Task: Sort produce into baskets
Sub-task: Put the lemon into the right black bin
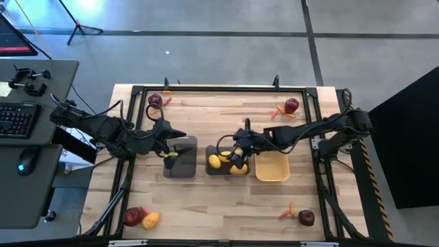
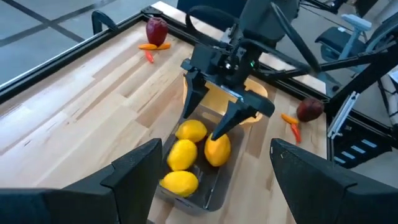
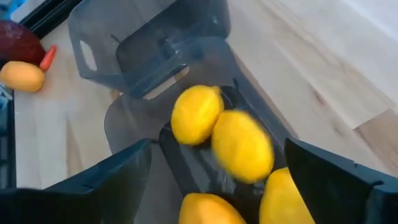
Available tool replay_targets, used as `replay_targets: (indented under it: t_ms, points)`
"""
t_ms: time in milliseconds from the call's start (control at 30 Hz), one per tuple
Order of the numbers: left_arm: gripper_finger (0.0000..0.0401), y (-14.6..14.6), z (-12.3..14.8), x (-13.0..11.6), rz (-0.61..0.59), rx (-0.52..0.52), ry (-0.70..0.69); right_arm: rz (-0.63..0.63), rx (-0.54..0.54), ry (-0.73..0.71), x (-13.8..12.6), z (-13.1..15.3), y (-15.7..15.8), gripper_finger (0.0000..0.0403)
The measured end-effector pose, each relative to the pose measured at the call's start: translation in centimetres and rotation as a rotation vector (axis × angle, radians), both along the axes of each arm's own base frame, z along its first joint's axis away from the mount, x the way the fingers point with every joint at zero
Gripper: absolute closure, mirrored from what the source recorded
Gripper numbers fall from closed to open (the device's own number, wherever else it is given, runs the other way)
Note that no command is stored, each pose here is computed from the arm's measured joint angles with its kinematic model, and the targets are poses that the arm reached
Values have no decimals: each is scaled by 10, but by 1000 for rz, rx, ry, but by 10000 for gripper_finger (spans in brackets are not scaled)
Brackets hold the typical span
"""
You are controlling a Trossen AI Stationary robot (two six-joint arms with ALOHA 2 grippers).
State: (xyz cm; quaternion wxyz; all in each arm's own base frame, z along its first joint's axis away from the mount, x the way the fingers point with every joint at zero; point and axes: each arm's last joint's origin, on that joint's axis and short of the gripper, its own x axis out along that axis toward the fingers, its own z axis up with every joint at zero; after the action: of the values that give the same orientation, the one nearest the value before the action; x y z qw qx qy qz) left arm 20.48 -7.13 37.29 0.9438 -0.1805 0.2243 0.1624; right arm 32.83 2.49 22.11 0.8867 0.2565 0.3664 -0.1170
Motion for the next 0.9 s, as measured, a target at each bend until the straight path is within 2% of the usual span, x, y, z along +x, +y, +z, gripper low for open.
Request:
replay_targets:
  t_ms: [167, 367, 433, 533, 667, 800, 900]
  points:
    - [116, -3, -5, -4, -45, -63, 61, 88, 45, 79, -15, 5, 13, 45]
    - [116, -24, -18, -4, -122, -218, 174, 175, -31, 298, -51, 3, 54, 45]
    - [116, -36, -29, -6, -166, -292, 298, 183, -50, 344, -60, 1, 68, 45]
    - [117, -56, -55, -10, -186, -390, 583, 225, -75, 346, -68, 1, 87, 45]
    - [117, -85, -88, -18, -72, -473, 943, 212, -92, 315, -74, 2, 103, 45]
    - [117, -121, -121, -14, -12, -499, 1102, 159, -98, 286, -77, 2, 109, 45]
    - [117, -145, -148, -10, -43, -505, 1194, 142, -91, 254, -75, 4, 111, 45]
